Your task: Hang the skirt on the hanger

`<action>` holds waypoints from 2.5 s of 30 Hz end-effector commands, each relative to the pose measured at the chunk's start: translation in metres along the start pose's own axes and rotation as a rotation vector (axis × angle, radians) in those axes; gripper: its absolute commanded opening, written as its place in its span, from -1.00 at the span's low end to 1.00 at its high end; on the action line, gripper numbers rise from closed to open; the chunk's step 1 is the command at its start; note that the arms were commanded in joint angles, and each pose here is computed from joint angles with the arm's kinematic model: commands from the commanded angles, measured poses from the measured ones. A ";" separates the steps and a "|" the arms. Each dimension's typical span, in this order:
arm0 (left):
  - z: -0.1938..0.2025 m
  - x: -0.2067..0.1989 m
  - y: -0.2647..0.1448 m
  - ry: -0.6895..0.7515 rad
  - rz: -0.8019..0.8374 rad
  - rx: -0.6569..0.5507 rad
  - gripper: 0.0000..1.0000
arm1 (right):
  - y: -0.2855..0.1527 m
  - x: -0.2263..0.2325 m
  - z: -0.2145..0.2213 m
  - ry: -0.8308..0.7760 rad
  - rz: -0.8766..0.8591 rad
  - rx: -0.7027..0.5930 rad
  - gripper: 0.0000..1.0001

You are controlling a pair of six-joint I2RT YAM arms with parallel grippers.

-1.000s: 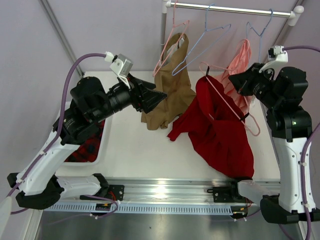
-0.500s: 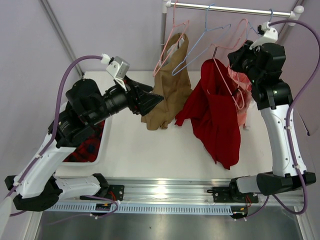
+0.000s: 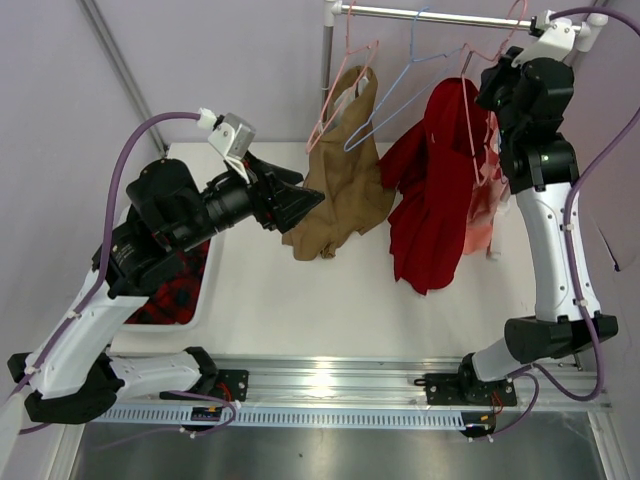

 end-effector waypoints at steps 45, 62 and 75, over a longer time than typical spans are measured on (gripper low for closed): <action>0.012 0.004 -0.001 0.081 0.009 0.042 0.32 | 0.076 -0.034 -0.026 -0.033 0.049 -0.222 -1.00; 0.021 0.003 -0.004 0.065 0.012 0.056 0.33 | 0.088 -0.053 0.022 -0.003 0.056 -0.109 -1.00; 0.030 0.002 -0.009 0.046 0.024 0.056 0.35 | 0.074 -0.064 0.030 0.061 -0.021 -0.034 -0.50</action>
Point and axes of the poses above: each gripper's point midway between its finger pads, its own y axis out along the fingers, its own x axis along the line the jaws close on, z = x × y, the point moved 8 cm from there along -y, back along the fingers, and after that the axes turned 10 degrees about y, right-handed, at the moved point
